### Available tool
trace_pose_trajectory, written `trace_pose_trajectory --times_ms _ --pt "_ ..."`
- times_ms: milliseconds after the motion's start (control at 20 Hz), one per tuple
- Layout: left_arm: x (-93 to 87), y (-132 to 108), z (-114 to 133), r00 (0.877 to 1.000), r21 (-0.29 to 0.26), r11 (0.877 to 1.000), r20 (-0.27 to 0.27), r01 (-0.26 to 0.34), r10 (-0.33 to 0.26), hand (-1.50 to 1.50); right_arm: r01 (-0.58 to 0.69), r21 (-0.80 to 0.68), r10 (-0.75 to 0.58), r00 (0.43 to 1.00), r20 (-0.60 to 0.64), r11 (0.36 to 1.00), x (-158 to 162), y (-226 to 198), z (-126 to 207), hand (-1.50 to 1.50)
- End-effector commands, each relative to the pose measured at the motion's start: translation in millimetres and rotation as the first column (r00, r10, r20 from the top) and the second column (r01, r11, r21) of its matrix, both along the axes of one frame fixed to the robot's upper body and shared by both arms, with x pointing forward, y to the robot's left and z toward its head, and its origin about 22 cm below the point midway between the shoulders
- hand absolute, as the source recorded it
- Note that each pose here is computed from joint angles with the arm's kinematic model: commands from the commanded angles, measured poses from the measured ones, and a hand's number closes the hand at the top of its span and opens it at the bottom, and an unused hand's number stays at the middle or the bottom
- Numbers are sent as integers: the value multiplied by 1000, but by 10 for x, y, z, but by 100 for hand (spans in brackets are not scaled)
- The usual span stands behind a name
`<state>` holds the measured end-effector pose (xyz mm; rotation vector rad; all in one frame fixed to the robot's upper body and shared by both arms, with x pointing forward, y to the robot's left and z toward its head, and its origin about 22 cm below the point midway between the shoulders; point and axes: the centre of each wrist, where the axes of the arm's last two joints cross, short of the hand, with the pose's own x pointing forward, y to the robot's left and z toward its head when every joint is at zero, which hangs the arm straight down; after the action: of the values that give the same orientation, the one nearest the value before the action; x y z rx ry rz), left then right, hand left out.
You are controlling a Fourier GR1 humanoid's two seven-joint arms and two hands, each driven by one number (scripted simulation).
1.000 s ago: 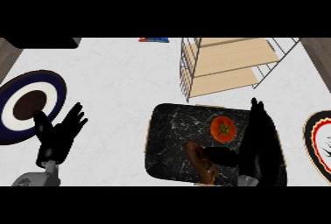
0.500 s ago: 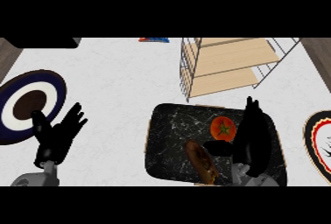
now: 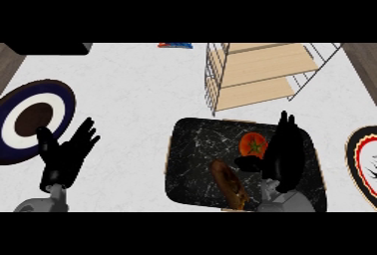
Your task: Pick the tomato from the tray and place it in the tiered shelf
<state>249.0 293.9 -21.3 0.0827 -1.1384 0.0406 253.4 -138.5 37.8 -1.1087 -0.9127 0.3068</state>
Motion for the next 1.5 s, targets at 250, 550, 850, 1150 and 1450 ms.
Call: trace_pose_trajectory --times_ms 250,550,850,1150,1450 --pt "-75 82 -130 999 22 1000 -30 -22 23 0 75 52 -77 997 30 996 236 -56 -103 -150" --pt "42 -25 -101 1000 14 1000 -15 -16 16 0 -125 35 129 976 -173 992 215 79 -324 150" --pt "69 83 -76 999 6 1000 -28 -24 24 0 -176 52 179 982 -54 983 217 89 -456 150" --pt "54 1 -19 1000 1 1000 -5 -4 4 0 -574 100 582 805 -111 813 74 459 -419 150" --pt "-26 28 -90 1000 -2 1000 -26 -13 13 0 -894 164 907 395 -147 417 -156 531 -256 150"
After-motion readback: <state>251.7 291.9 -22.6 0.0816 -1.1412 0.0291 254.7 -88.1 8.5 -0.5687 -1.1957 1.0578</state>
